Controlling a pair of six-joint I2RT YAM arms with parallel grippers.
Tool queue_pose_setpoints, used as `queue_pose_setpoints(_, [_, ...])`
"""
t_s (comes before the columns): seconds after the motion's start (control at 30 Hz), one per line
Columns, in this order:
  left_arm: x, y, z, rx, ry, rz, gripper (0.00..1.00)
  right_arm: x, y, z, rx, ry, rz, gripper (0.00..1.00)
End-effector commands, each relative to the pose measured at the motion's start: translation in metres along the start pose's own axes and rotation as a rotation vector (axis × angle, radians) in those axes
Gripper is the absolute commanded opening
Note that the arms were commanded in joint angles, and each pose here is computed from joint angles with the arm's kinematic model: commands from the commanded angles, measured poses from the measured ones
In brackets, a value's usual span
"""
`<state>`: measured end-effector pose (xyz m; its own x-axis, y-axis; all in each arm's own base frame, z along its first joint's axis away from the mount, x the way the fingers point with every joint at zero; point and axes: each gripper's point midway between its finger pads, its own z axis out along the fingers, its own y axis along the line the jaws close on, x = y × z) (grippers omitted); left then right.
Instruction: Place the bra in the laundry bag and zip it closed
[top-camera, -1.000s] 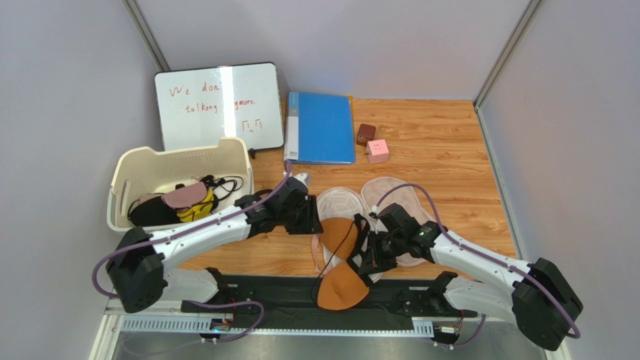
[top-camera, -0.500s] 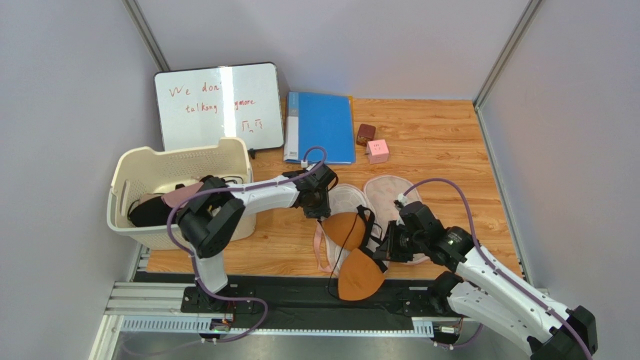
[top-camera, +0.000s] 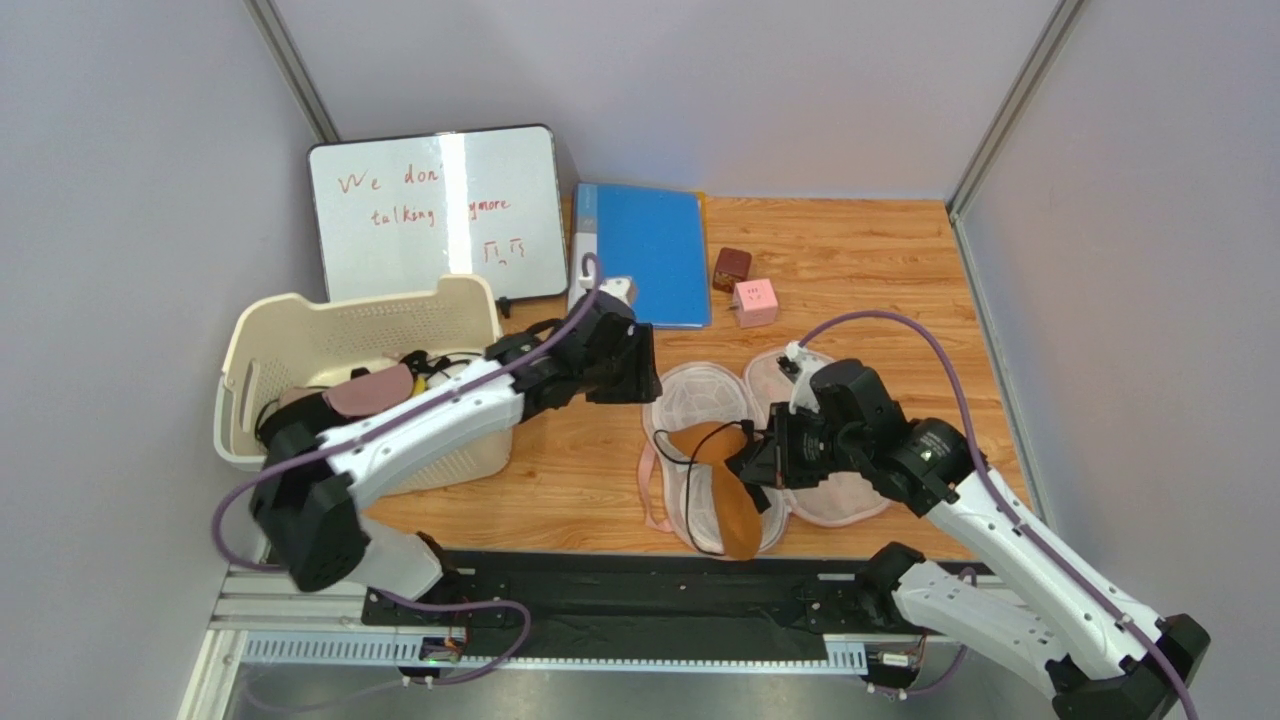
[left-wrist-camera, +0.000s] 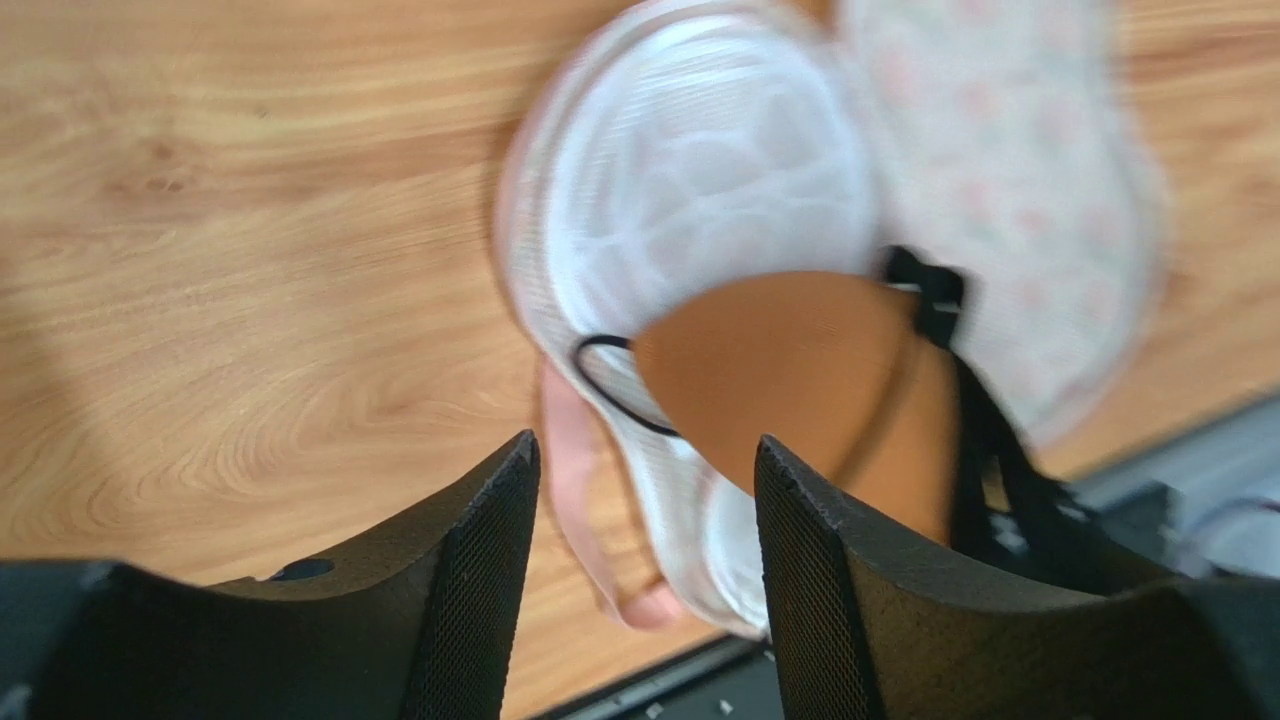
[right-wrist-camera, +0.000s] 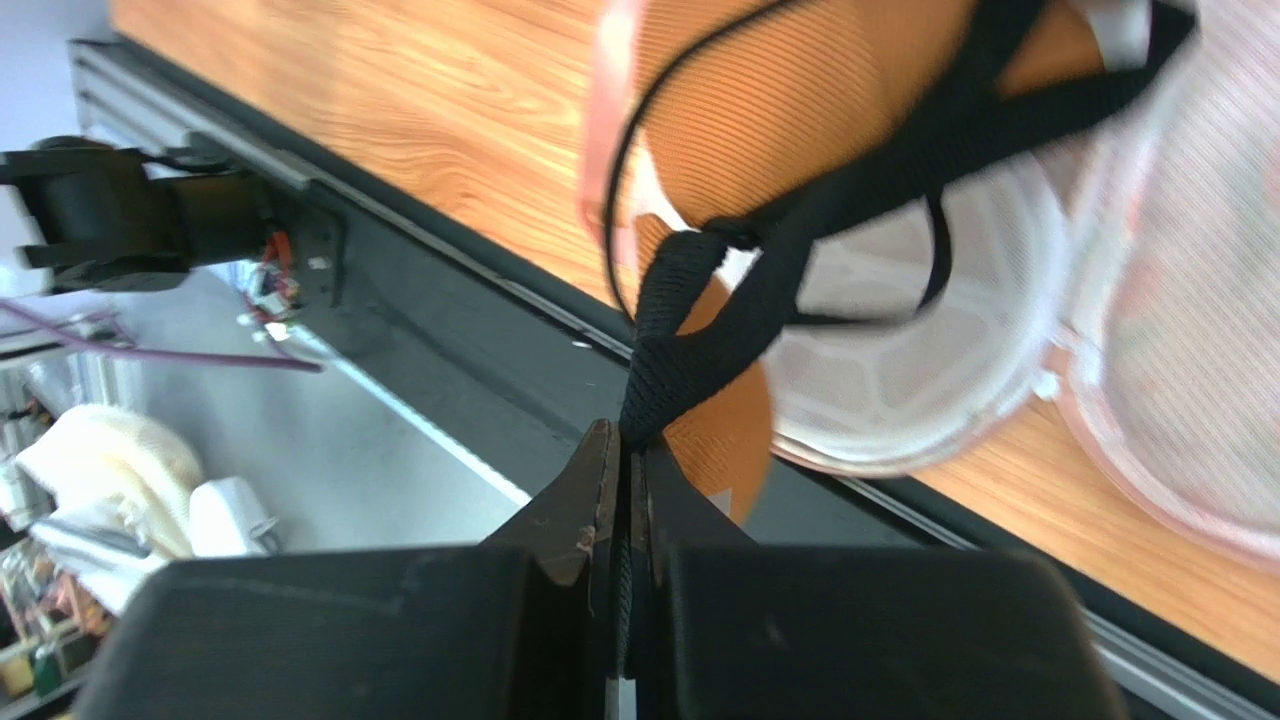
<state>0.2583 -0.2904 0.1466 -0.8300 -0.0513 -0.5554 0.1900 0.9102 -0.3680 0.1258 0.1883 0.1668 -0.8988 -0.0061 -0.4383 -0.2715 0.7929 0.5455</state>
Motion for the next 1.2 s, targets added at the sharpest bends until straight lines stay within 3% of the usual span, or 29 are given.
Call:
queue_pose_setpoints(0.0, [0.008, -0.03, -0.068, 0.263, -0.015, 0.156, 0.61, -0.028, 0.052, -0.014, -0.186, -0.014, -0.048, 0.0])
queue_pose_setpoints(0.07, [0.016, -0.048, -0.099, 0.387, -0.056, 0.216, 0.61, -0.031, 0.062, -0.009, -0.212, 0.027, -0.004, 0.0])
queue_pose_setpoints(0.2, [0.036, -0.066, -0.139, 0.429, -0.229, 0.425, 0.64, -0.049, 0.074, -0.001, -0.194, 0.014, 0.195, 0.0])
queue_pose_setpoints(0.27, [0.025, -0.061, -0.152, 0.389, -0.359, 0.417, 0.65, -0.062, 0.083, 0.003, -0.22, -0.01, 0.279, 0.0])
queue_pose_setpoints(0.3, [0.04, -0.059, -0.147, 0.394, -0.356, 0.438, 0.65, -0.068, 0.089, 0.002, -0.225, -0.013, 0.376, 0.0])
queue_pose_setpoints(0.4, [0.039, -0.069, -0.156, 0.452, -0.472, 0.445, 0.7, -0.085, 0.098, 0.0, -0.254, -0.063, 0.47, 0.0])
queue_pose_setpoints(0.73, [0.05, -0.107, -0.141, 0.417, -0.485, 0.631, 0.71, -0.109, 0.091, 0.009, -0.193, -0.141, 0.696, 0.0])
queue_pose_setpoints(0.83, [0.043, -0.106, -0.131, 0.337, -0.507, 0.621, 0.72, -0.112, 0.099, 0.006, -0.217, -0.133, 0.714, 0.0])
queue_pose_setpoints(1.0, [0.042, -0.119, -0.122, 0.345, -0.524, 0.604, 0.72, -0.108, 0.098, 0.004, -0.232, -0.13, 0.769, 0.0])
queue_pose_setpoints(1.07, [0.036, -0.111, -0.111, 0.254, -0.54, 0.585, 0.69, -0.103, 0.097, 0.005, -0.248, -0.114, 0.786, 0.0])
queue_pose_setpoints(1.17, [0.03, -0.103, -0.104, 0.156, -0.544, 0.598, 0.52, -0.096, 0.099, 0.001, -0.272, -0.097, 0.815, 0.0])
